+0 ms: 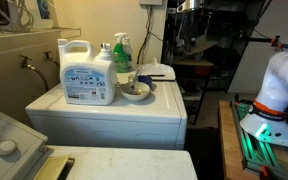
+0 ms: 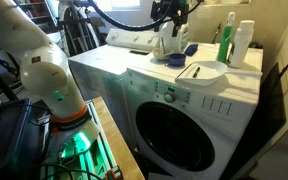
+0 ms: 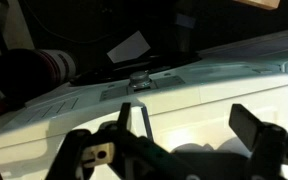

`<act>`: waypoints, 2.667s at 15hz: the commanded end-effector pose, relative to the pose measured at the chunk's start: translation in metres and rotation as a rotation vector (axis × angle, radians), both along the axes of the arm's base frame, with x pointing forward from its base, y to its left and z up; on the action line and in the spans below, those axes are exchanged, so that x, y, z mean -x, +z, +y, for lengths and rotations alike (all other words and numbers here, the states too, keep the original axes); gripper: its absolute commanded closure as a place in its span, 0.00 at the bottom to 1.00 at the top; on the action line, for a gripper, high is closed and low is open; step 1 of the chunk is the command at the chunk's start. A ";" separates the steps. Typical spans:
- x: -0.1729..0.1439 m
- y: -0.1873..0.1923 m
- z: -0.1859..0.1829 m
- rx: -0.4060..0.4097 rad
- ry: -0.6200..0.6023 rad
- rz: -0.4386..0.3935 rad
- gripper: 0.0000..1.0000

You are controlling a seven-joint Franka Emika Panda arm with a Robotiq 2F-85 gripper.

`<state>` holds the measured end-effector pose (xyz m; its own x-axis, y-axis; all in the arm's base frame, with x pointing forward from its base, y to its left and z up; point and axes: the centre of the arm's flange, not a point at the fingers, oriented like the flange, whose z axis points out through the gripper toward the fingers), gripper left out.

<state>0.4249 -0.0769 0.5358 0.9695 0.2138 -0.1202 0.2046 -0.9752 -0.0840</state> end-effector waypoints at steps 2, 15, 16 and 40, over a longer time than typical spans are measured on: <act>0.000 0.000 -0.001 0.000 -0.001 0.000 0.00; -0.130 -0.125 0.029 0.023 0.420 -0.037 0.00; -0.133 -0.135 0.012 0.027 0.392 -0.056 0.00; -0.133 -0.213 -0.026 0.022 0.341 -0.181 0.98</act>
<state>0.5639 -0.0981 0.3287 0.8545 0.5187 0.0271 0.5190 -0.8548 -0.0015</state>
